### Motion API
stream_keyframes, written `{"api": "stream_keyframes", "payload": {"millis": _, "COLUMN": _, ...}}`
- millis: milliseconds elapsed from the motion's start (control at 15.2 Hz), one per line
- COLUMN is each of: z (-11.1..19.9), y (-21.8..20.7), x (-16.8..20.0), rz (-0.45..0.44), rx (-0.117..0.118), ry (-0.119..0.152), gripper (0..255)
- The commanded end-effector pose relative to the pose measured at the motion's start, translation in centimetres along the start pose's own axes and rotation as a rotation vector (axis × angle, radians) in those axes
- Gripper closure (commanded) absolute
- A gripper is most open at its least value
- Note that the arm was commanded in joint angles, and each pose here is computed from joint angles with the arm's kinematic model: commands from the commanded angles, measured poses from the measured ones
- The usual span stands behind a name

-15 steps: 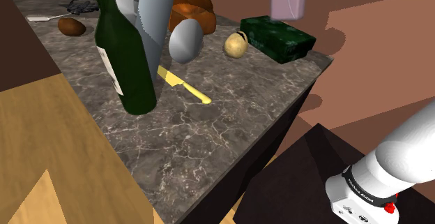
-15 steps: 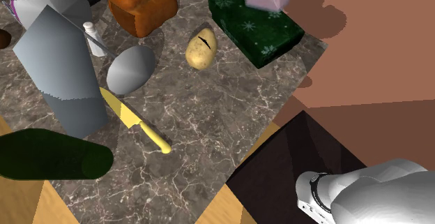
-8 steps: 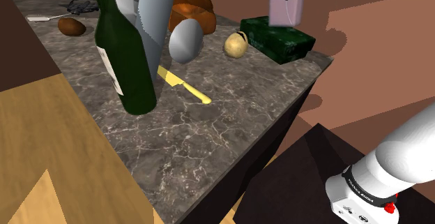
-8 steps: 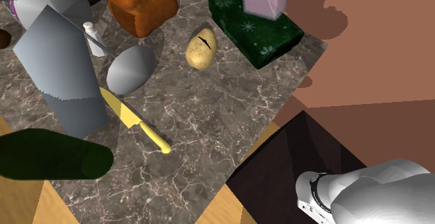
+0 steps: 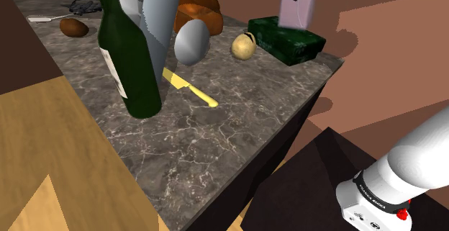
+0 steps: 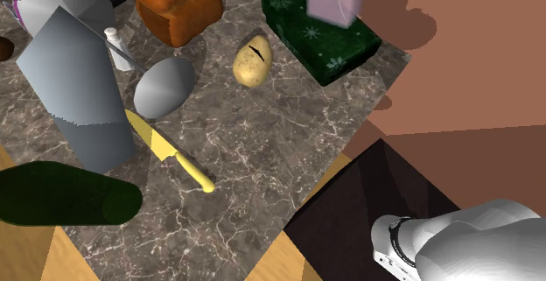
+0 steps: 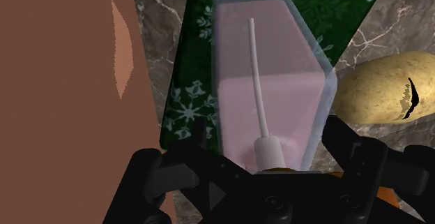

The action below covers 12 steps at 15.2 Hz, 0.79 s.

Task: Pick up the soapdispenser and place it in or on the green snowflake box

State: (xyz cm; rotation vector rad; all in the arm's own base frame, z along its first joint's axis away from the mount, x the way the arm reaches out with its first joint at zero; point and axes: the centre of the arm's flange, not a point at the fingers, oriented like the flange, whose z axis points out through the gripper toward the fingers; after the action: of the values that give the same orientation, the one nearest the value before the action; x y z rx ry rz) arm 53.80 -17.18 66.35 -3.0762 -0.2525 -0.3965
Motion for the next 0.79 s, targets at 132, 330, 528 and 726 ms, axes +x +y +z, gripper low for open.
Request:
{"api": "stream_keyframes", "payload": {"millis": 132, "z": 0.1, "y": 0.1, "x": 0.0, "rz": 0.000, "rx": 0.001, "ry": -0.002, "gripper": 0}}
{"api": "stream_keyframes", "payload": {"millis": 330, "z": -2.6, "y": 0.0, "x": 0.1, "rz": 0.000, "rx": 0.001, "ry": -0.002, "gripper": 0}}
{"api": "stream_keyframes", "payload": {"millis": 528, "z": -4.9, "y": 0.0, "x": 0.1, "rz": 0.000, "rx": 0.001, "ry": -0.002, "gripper": 0}}
{"api": "stream_keyframes", "payload": {"millis": 726, "z": -4.9, "y": 0.0, "x": 0.1, "rz": 0.000, "rx": 0.001, "ry": -0.002, "gripper": 0}}
